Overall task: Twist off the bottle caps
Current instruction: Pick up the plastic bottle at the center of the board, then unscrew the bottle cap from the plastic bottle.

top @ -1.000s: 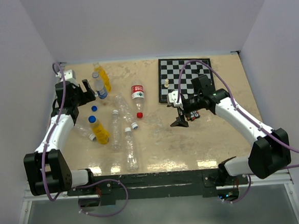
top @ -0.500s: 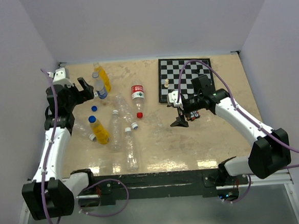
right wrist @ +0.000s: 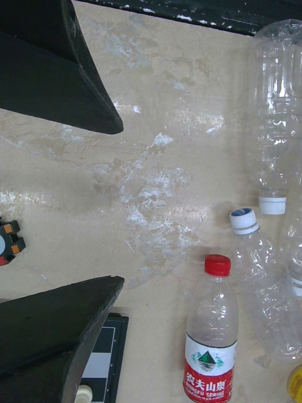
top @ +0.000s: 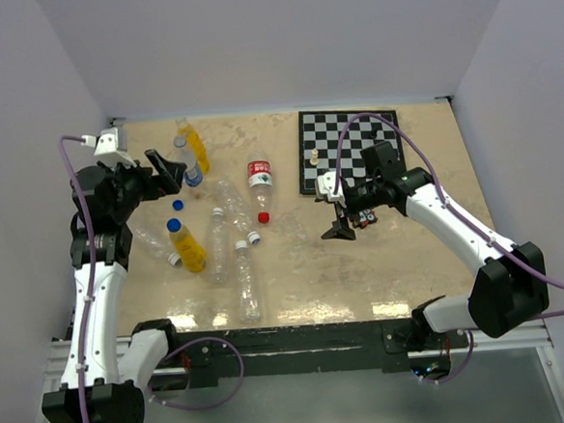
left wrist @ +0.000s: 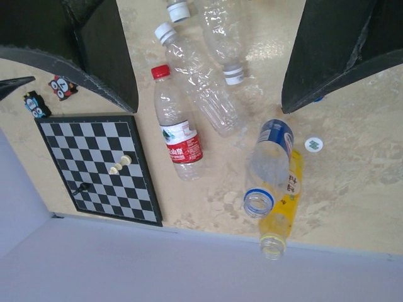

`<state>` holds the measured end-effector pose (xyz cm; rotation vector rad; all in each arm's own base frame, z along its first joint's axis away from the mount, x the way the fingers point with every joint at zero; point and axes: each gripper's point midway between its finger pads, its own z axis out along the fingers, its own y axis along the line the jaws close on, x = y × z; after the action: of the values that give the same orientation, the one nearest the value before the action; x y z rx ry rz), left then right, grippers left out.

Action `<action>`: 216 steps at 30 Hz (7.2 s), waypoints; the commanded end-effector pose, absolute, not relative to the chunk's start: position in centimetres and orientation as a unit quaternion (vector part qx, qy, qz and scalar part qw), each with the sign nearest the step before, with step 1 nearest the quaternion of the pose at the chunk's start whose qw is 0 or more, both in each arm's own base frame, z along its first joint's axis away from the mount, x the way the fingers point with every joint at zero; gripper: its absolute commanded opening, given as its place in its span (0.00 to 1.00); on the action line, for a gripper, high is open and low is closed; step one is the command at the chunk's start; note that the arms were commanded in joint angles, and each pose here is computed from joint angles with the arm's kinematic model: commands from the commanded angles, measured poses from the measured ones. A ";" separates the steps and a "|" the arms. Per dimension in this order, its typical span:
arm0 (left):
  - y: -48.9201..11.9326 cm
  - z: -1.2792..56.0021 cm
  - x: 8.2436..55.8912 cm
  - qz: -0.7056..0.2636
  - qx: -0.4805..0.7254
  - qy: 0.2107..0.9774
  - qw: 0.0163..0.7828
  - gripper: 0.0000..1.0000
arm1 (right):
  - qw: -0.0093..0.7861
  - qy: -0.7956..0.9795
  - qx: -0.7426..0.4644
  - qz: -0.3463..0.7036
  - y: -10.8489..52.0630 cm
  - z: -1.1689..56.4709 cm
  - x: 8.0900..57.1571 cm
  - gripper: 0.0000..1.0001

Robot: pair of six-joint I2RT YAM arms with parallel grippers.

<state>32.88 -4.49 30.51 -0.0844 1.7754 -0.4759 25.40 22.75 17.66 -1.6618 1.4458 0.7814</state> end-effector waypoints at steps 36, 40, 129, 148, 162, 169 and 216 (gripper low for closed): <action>-10.9 30.4 27.4 -0.234 0.073 0.818 0.521 1.00 | 0.394 0.561 -0.657 0.313 22.9 17.7 25.1 0.98; -11.3 29.7 26.9 -0.230 0.086 0.828 0.504 1.00 | 0.394 0.561 -0.657 0.313 22.9 17.7 25.1 0.98; -5.1 16.7 25.4 -0.002 -0.005 0.937 0.349 0.76 | 0.394 0.556 -0.661 0.314 23.1 17.9 24.8 0.98; -5.1 16.5 25.3 0.000 -0.006 0.939 0.345 0.42 | 0.393 0.557 -0.661 0.314 23.1 17.8 24.8 0.98; -4.9 19.7 25.7 -0.002 -0.006 0.926 0.378 0.06 | 0.393 0.557 -0.661 0.315 23.1 17.8 24.9 0.98; -5.1 23.8 26.7 -0.007 0.004 0.910 0.414 0.00 | 0.392 0.558 -0.660 0.316 23.1 17.7 24.8 0.98; -32.9 35.6 24.3 -0.406 0.342 0.692 0.488 0.00 | 0.384 0.568 -0.574 0.448 27.6 19.5 23.2 0.98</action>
<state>25.97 -31.35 27.26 0.7760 2.0469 -0.8238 24.21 26.85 19.03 -1.4562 1.4758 1.0310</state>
